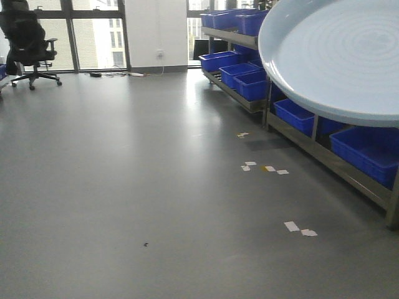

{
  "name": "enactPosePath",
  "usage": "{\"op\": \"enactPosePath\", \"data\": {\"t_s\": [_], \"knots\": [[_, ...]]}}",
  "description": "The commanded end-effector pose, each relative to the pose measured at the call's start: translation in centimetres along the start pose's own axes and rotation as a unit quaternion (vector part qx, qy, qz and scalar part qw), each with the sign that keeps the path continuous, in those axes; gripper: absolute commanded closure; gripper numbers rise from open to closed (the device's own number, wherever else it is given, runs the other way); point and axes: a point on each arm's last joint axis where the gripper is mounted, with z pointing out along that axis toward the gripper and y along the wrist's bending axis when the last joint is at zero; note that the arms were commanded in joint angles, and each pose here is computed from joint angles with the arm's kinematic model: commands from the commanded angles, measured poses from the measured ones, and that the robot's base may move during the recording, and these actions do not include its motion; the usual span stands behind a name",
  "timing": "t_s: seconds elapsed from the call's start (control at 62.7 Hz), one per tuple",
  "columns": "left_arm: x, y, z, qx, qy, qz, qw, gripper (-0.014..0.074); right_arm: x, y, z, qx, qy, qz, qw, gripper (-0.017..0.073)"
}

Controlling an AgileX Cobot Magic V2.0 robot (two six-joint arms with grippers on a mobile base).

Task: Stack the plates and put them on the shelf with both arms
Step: 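Keep the plate stack raised in the right gripper while driving across the floor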

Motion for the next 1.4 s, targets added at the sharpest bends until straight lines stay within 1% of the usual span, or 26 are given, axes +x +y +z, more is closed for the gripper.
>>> {"op": "enactPosePath", "data": {"t_s": [0.0,1.387], "knots": [[-1.55,-0.34,-0.39,0.009,-0.052,-0.003,0.999,0.0503,-1.74,0.15,-0.57,-0.005,-0.063,0.001,0.998,0.0503],[-1.55,-0.34,-0.39,0.009,-0.052,-0.003,0.999,0.0503,-1.74,0.15,-0.57,-0.005,-0.063,0.001,0.998,0.0503]]}}
